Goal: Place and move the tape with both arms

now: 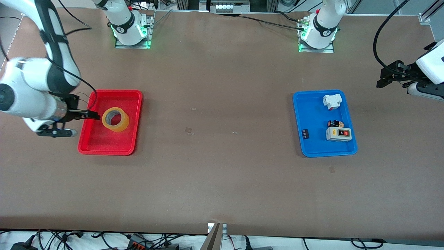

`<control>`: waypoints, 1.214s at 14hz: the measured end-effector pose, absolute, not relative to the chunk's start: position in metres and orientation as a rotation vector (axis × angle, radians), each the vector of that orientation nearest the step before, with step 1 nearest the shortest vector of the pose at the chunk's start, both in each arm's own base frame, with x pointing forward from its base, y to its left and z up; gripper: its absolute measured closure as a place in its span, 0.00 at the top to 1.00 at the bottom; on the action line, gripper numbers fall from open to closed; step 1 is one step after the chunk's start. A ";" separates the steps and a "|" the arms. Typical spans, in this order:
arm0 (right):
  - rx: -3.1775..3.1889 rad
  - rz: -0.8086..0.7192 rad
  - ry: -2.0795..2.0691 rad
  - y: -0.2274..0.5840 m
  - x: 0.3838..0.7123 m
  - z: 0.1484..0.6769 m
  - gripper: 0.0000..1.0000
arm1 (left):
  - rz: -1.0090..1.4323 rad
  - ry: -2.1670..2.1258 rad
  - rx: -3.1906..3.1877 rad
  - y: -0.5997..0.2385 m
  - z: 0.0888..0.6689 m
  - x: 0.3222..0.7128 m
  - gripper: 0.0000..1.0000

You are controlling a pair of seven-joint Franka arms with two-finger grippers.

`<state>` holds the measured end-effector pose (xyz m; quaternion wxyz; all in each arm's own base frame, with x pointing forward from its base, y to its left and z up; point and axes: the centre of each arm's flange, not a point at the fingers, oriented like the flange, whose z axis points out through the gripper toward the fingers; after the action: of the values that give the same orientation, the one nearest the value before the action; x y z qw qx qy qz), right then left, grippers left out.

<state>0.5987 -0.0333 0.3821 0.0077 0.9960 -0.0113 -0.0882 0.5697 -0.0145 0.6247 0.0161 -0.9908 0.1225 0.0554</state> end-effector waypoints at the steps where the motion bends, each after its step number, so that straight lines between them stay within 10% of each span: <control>1: 3.114 -0.263 -0.028 -0.030 0.605 0.421 1.00 | 0.170 0.401 -3.077 -0.022 0.625 0.569 1.00; 6: 3.117 -0.214 -0.026 -0.028 0.616 0.532 1.00 | 0.155 0.436 -3.063 -0.039 0.635 0.562 1.00; 17: 3.114 0.095 -0.040 -0.035 0.644 0.570 1.00 | 0.156 0.396 -3.075 -0.026 0.656 0.544 1.00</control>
<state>0.6441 -0.0350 0.5696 0.0127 0.9994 -0.0130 0.0304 0.5443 -0.0260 0.6564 0.0187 -0.9904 0.1275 0.0504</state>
